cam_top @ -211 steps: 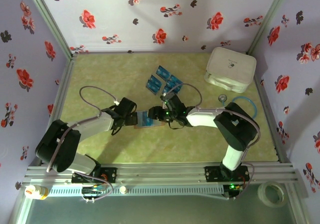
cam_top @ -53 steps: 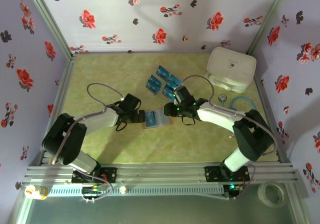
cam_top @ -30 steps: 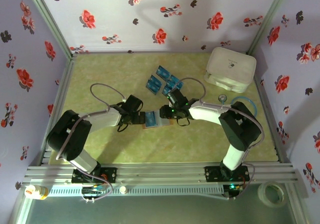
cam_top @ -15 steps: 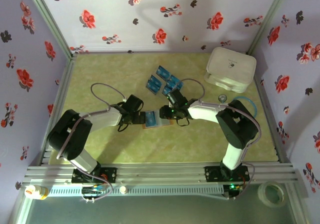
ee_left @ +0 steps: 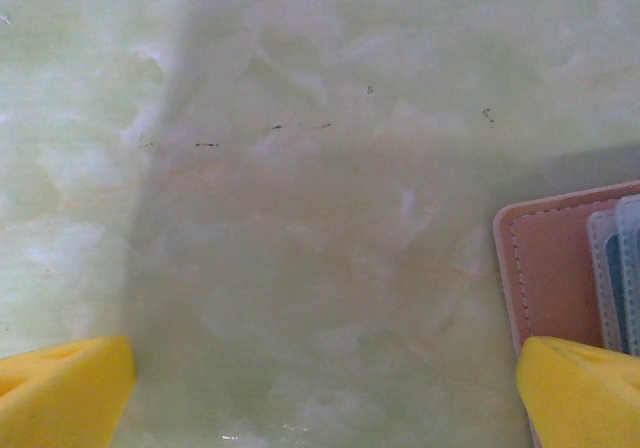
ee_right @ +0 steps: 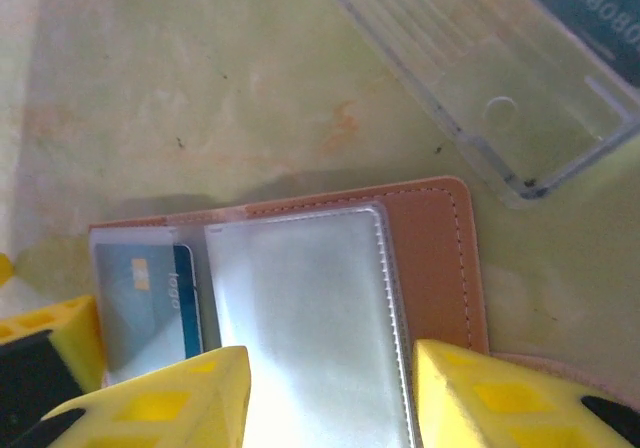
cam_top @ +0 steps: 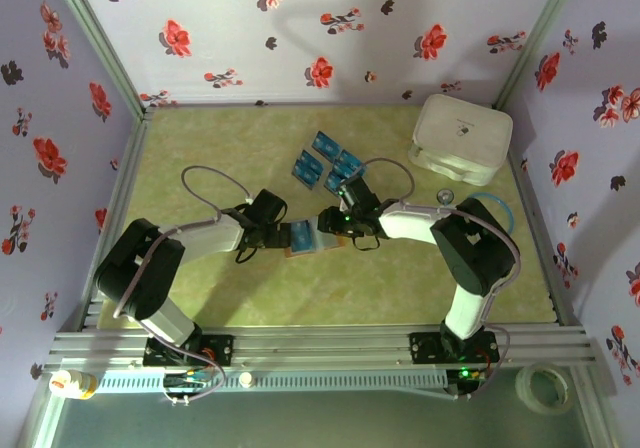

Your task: Put the credit cards into the card holder

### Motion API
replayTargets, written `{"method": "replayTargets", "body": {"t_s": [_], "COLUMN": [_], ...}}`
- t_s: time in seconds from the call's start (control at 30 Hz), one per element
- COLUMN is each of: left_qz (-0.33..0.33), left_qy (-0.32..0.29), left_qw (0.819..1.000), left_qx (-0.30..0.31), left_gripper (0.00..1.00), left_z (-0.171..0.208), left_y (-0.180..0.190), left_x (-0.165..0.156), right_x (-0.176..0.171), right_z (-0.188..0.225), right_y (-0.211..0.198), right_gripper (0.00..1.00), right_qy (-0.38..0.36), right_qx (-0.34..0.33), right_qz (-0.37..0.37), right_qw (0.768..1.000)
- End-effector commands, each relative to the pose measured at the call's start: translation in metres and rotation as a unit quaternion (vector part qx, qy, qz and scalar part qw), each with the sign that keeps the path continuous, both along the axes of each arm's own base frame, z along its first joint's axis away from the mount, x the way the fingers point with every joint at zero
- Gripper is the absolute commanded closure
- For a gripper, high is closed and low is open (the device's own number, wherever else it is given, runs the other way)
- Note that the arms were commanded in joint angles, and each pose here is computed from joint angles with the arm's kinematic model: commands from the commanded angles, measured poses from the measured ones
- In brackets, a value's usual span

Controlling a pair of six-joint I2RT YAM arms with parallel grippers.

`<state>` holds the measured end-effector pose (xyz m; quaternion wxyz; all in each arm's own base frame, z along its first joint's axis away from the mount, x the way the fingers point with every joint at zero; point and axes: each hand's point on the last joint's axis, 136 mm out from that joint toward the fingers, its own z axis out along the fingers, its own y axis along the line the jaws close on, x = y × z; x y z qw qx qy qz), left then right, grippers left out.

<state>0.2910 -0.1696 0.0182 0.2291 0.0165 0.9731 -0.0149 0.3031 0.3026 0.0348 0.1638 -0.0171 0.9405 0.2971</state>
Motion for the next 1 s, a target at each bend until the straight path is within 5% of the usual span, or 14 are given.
{"method": "replayTargets", "body": {"t_s": [0.0, 0.97], "left_qz": [-0.004, 0.036], "left_qy": [0.013, -0.036], "left_qw": [1.0, 0.999], "left_qx": [0.025, 0.001], "left_gripper": [0.0, 0.0], "left_z": [-0.016, 0.022], "left_y": [0.007, 0.03], "left_x": [-0.004, 0.009], "right_x": [-0.015, -0.022], "right_z": [-0.002, 0.042], "right_y": [0.023, 0.074], "right_gripper": [0.56, 0.58], "right_qy": [0.037, 0.029], "right_qx": [0.062, 0.149], "right_qz": [0.019, 0.041], "right_qw": [0.997, 0.988]}}
